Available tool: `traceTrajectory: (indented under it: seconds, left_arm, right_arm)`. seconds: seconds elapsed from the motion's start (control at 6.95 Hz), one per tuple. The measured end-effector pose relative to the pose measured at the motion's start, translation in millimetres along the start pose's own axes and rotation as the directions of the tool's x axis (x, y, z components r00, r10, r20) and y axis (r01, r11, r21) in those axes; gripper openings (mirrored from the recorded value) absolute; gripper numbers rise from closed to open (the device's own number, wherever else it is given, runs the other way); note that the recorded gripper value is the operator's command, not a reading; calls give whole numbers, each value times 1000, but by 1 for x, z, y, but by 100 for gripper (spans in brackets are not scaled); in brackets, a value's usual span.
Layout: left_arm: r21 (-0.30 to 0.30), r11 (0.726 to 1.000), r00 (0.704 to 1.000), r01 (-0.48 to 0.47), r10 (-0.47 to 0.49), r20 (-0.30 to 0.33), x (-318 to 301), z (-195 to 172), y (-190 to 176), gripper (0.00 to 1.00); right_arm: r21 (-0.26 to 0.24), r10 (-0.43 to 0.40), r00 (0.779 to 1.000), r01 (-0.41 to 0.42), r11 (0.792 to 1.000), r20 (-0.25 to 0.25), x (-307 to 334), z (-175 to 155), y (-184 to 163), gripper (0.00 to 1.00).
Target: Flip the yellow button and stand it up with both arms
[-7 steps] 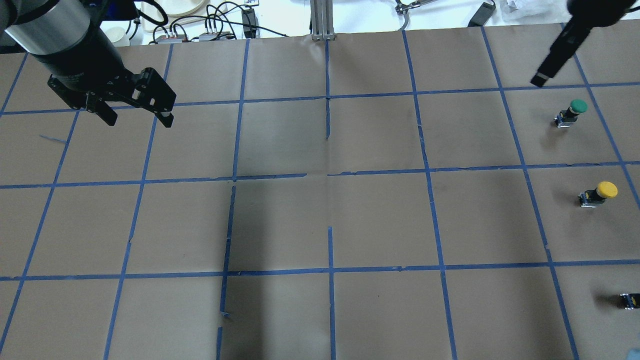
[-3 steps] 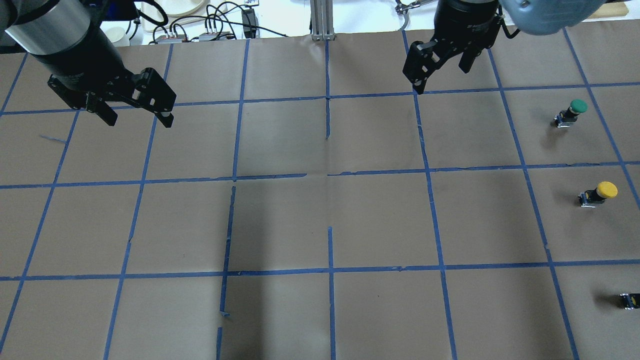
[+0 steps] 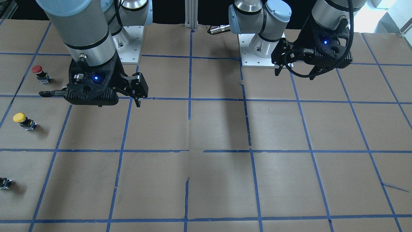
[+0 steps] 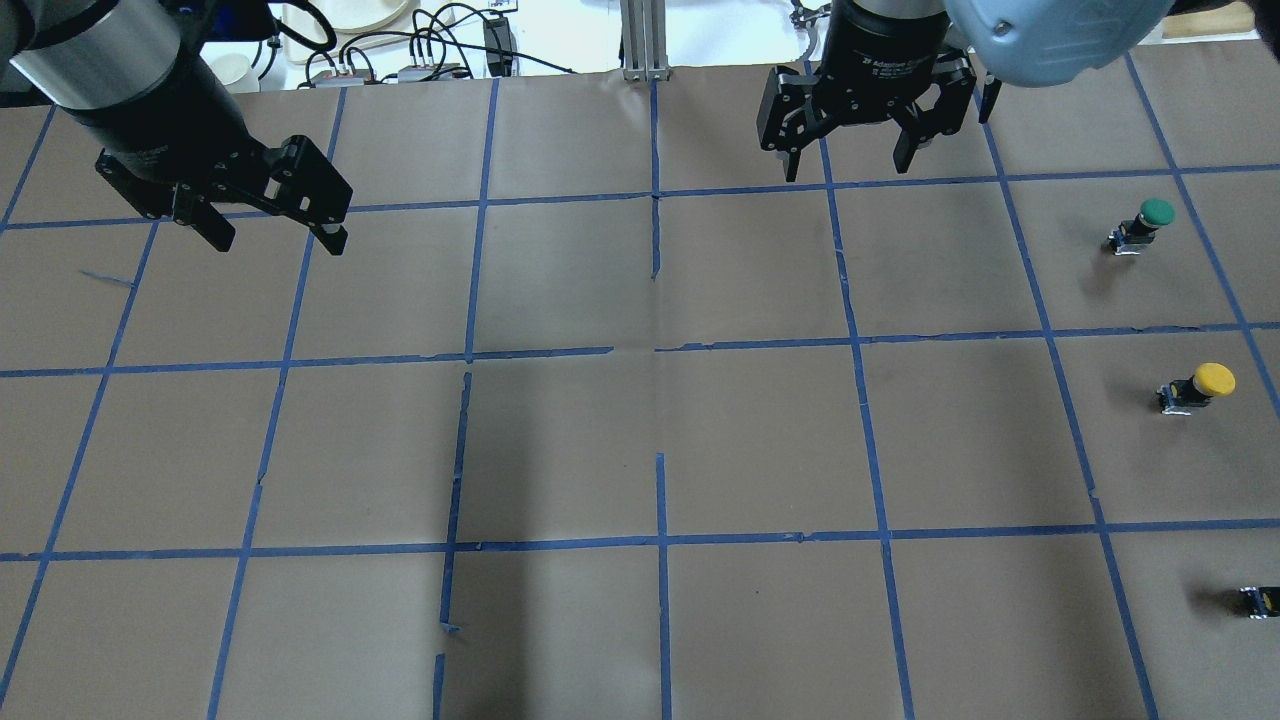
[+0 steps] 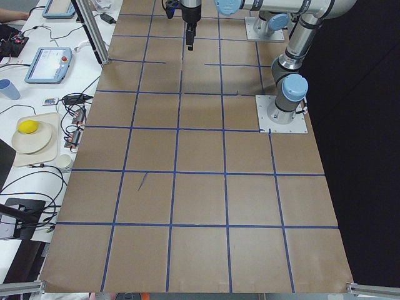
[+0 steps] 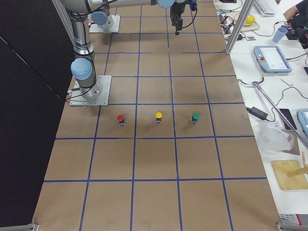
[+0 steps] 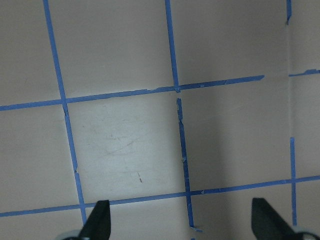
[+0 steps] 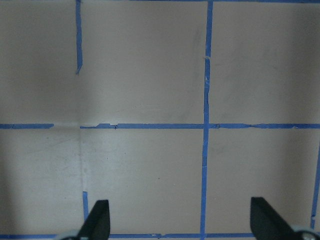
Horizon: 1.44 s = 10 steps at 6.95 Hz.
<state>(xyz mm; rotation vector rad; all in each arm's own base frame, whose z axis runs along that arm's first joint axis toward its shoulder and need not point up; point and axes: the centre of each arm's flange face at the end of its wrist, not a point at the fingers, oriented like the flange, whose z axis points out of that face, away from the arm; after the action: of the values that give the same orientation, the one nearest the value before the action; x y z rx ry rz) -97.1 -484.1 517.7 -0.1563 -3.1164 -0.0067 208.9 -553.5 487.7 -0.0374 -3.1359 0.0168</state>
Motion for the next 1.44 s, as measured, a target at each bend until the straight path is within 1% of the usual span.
traceTrajectory:
  seconds: [0.14, 0.29, 0.43, 0.58, 0.72, 0.86, 1.15, 1.44]
  left_arm:
    - [-1, 1000, 1000, 0, 0, 0, 0, 0, 0, 100]
    - [-2, 1000, 1000, 0, 0, -1, 0, 1, 0, 100]
    - [-1, 1000, 1000, -1, 1, 3, 0, -1, 0, 100]
    - [-1, 1000, 1000, 2, -2, 22, -3, -2, -2, 100]
    - [-5, 1000, 999, 8, -8, 46, -6, -3, -5, 100]
    - [-1, 1000, 999, 13, -13, 50, -8, -6, -7, 100]
    - [18, 1000, 999, 23, -24, 44, -11, -17, -19, 100]
    - [30, 998, 999, 52, -53, 11, -10, -21, -30, 100]
  right_arm:
    - [2, 46, 999, -46, 999, 5, 2, -2, -1, 100]
    - [10, 69, 998, -69, 998, 8, 6, -7, -4, 100]
    - [15, 78, 997, -78, 997, 9, 9, -14, -5, 100]
    - [13, 78, 997, -78, 997, 8, 9, -18, -4, 100]
    - [2, 76, 997, -76, 997, 5, 9, -20, 1, 100]
    - [-21, 79, 997, -79, 997, -2, 10, -23, 10, 100]
    - [-70, 84, 996, -85, 994, -20, 16, -25, 24, 100]
    - [-90, 82, 996, -84, 992, -27, 18, -22, 29, 100]
